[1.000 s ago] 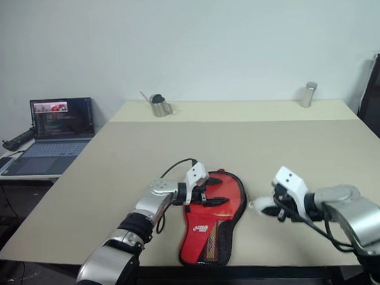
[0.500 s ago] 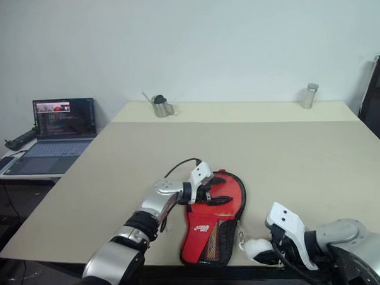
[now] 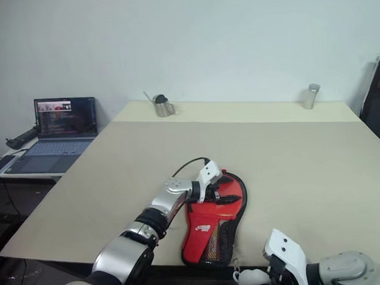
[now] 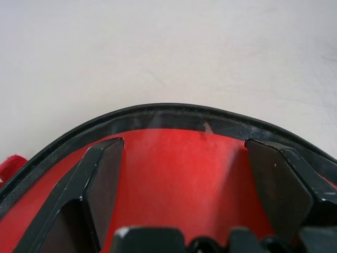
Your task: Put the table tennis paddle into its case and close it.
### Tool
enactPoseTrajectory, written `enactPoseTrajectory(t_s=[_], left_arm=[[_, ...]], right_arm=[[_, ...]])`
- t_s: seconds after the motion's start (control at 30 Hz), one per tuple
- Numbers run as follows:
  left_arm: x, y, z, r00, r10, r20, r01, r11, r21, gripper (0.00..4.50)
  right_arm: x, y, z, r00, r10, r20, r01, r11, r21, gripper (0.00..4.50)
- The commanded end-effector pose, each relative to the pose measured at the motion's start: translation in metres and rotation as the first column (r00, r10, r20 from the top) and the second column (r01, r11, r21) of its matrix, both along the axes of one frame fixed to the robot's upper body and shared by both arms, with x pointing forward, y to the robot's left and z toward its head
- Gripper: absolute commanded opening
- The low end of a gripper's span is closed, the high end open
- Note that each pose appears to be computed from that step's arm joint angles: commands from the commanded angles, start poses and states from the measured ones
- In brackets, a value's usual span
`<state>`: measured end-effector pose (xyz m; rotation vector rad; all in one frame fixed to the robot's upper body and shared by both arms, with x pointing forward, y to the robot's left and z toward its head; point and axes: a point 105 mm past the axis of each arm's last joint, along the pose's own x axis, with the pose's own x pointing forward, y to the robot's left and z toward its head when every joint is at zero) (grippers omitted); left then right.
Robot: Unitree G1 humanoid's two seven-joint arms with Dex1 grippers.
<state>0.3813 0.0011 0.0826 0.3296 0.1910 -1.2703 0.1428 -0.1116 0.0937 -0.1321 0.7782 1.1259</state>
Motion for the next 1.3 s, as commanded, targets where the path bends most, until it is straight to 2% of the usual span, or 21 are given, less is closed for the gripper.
enactPoseTrajectory(t_s=[0.03, 0.27, 0.53, 0.57, 0.6, 0.87, 1.03, 1.17, 1.3], left_arm=[[-0.008, -0.007, -0.017, 0.999, -0.008, -0.053, 0.009, 1.0, 0.024, 4.03], [-0.006, -0.006, -0.014, 0.999, -0.008, -0.043, 0.009, 1.0, 0.021, 4.03], [-0.004, -0.002, -0.015, 0.999, 0.008, -0.039, -0.007, 1.0, 0.008, 4.03], [-0.004, -0.002, -0.015, 0.999, 0.01, -0.039, -0.01, 1.0, 0.006, 4.03], [-0.005, -0.001, -0.015, 0.999, 0.011, -0.039, -0.011, 1.0, 0.005, 4.03], [-0.003, 0.002, -0.015, 0.999, 0.032, -0.034, -0.033, 0.999, -0.013, 4.03], [-0.005, 0.008, -0.014, 0.999, 0.027, -0.032, -0.028, 0.999, -0.023, 4.03], [-0.006, 0.022, -0.002, 1.0, 0.018, -0.024, -0.02, 0.998, -0.053, 4.03], [-0.009, 0.046, 0.011, 0.999, 0.032, -0.018, -0.033, 0.996, -0.078, 4.03]], right_arm=[[-0.016, 0.018, 0.002, 0.998, 0.053, -0.017, -0.052, 0.997, 0.059, 0.52], [-0.02, 0.027, 0.003, 0.999, 0.045, -0.017, -0.044, 0.996, 0.074, 0.52], [-0.003, 0.02, 0.016, 0.999, -0.034, 0.026, 0.032, 0.996, 0.083, 0.52], [-0.003, 0.019, 0.017, 0.999, -0.038, 0.03, 0.036, 0.996, 0.08, 1.23], [-0.004, 0.019, 0.018, 0.999, -0.038, 0.029, 0.035, 0.996, 0.079, 1.37], [-0.018, 0.018, 0.024, 1.0, 0.023, 0.003, -0.023, 0.998, 0.061, 4.02], [-0.01, 0.019, 0.039, 0.999, 0.004, 0.05, -0.009, 0.994, 0.108, 4.02], [0.033, 0.006, 0.051, 0.991, -0.086, 0.1, 0.071, 0.987, 0.145, 4.02], [0.066, 0.002, 0.067, 0.979, -0.151, 0.137, 0.12, 0.97, 0.213, 4.02]])
